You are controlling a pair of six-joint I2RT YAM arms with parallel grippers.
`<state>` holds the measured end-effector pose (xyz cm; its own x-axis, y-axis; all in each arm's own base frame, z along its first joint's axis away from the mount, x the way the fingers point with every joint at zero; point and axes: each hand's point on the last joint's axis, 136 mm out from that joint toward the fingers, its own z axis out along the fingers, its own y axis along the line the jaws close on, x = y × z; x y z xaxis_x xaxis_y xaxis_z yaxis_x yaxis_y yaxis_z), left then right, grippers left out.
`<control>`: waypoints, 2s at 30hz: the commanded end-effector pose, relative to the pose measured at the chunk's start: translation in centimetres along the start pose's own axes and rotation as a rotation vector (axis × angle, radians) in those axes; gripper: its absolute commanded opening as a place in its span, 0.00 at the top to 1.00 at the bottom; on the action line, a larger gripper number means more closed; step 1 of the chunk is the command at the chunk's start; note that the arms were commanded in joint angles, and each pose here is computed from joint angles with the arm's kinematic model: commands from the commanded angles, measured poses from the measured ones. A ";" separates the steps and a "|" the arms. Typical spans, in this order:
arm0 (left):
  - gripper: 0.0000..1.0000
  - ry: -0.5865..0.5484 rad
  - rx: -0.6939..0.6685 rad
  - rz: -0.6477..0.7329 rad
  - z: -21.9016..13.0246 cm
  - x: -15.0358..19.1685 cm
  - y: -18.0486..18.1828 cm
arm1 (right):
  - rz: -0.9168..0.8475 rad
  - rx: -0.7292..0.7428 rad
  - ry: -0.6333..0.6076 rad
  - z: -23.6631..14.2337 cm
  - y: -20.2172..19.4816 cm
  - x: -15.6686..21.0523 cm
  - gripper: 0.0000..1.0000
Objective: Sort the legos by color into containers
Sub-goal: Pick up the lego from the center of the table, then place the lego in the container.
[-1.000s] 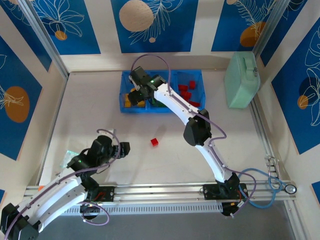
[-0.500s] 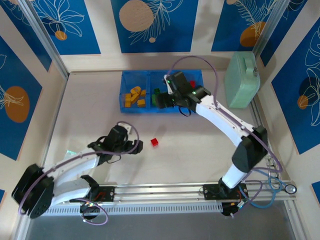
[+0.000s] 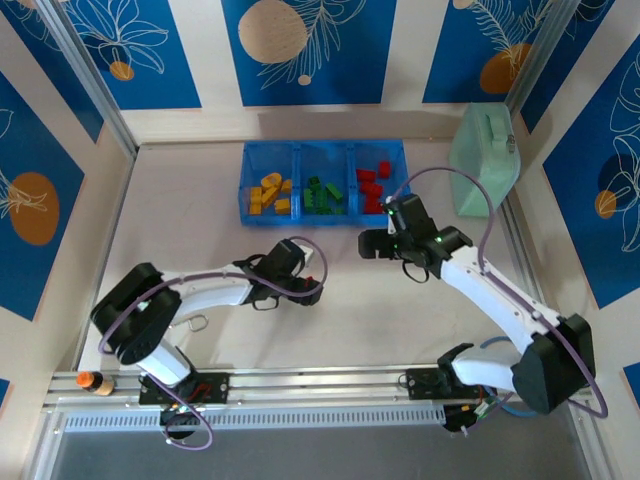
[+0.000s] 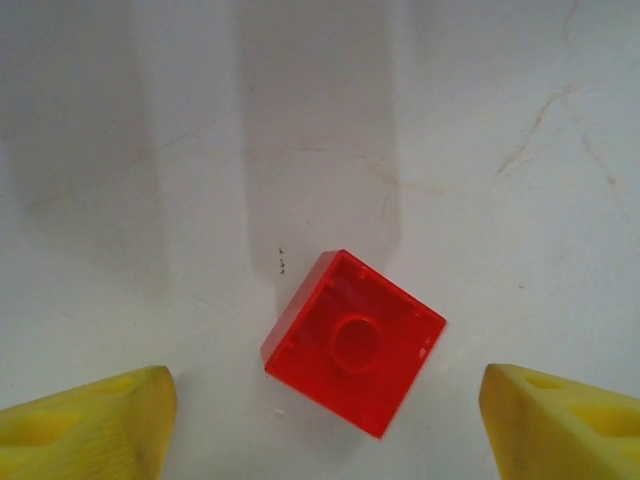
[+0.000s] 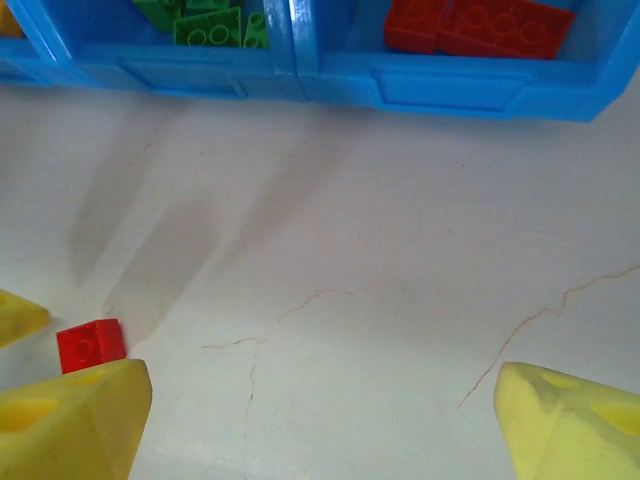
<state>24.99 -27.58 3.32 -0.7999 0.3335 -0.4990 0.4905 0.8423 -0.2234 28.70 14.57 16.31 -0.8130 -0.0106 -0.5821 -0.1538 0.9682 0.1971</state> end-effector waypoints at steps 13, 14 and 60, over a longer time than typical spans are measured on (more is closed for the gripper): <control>0.56 0.049 0.000 0.038 2.4 -2.1 -2.6 | 0.139 -0.108 -0.024 -0.6 -1.6 2.7 0.10; 0.58 0.049 -0.002 0.040 2.5 -2.3 -2.7 | 0.144 -0.111 -0.026 -0.6 -1.7 2.8 0.10; 0.61 -0.340 0.000 0.094 5.7 -31.5 -5.3 | 0.269 -0.075 -0.093 -3.4 -4.2 6.9 0.14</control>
<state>48.08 -45.59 15.58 -0.5945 0.2544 -0.7628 0.5667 0.8056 -0.1730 22.00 9.11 13.88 -0.7734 0.2706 -0.5733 0.0390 0.9229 0.3829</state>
